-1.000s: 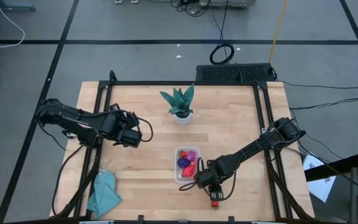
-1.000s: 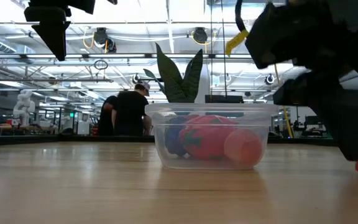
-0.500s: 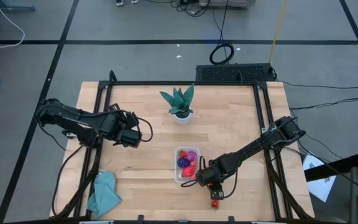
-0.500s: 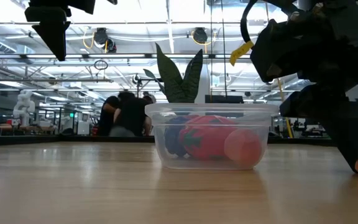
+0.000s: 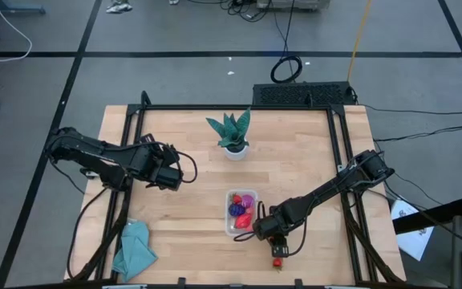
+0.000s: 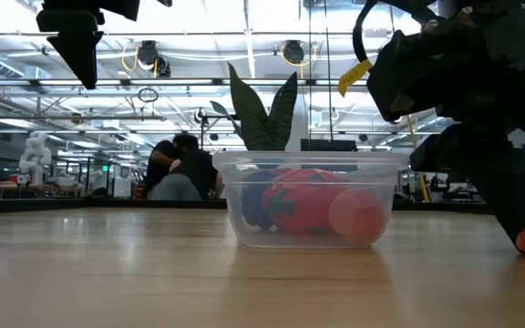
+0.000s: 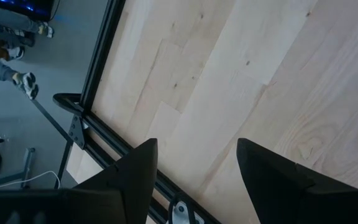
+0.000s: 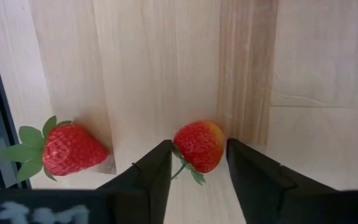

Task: Pick and placing Produce into tupperware
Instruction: Put the top red strawberry into the transparent bin

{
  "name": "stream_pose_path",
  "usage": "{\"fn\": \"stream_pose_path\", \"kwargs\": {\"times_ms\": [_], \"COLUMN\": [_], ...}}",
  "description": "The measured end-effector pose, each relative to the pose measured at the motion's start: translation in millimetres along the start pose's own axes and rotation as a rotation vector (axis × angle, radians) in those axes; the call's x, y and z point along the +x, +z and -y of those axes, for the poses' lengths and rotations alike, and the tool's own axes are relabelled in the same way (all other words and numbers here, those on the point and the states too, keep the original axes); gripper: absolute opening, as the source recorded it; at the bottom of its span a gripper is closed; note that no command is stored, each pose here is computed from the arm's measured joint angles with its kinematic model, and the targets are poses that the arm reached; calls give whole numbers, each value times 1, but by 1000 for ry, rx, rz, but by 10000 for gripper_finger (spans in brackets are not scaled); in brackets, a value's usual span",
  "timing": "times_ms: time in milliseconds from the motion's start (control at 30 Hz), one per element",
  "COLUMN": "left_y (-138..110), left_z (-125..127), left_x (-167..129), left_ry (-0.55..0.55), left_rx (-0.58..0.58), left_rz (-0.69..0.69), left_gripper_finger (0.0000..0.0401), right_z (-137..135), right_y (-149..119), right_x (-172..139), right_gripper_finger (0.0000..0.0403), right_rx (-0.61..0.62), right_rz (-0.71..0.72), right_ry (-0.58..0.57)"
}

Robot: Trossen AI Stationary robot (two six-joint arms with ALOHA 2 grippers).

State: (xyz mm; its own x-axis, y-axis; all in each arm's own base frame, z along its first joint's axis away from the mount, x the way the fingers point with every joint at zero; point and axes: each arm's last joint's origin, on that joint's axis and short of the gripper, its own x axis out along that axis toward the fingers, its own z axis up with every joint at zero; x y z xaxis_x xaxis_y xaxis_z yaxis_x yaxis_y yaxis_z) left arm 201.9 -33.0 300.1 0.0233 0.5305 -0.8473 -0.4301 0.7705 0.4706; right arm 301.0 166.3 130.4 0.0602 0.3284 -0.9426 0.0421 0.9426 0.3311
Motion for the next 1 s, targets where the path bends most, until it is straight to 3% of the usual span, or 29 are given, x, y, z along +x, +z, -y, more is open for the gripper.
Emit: {"fn": "stream_pose_path", "kwargs": {"times_ms": [300,1000], "left_y": [0,0], "left_z": [0,0], "left_x": [0,0], "left_ry": [0,2], "left_rx": [0,1], "left_rz": [0,1], "left_gripper_finger": [225,225], "right_z": [0,-1], "right_y": [0,-1], "right_x": [-1,-16], "right_gripper_finger": [93,87], "right_rx": [0,1], "right_rz": [3,32], "right_ry": [-1,15]}}
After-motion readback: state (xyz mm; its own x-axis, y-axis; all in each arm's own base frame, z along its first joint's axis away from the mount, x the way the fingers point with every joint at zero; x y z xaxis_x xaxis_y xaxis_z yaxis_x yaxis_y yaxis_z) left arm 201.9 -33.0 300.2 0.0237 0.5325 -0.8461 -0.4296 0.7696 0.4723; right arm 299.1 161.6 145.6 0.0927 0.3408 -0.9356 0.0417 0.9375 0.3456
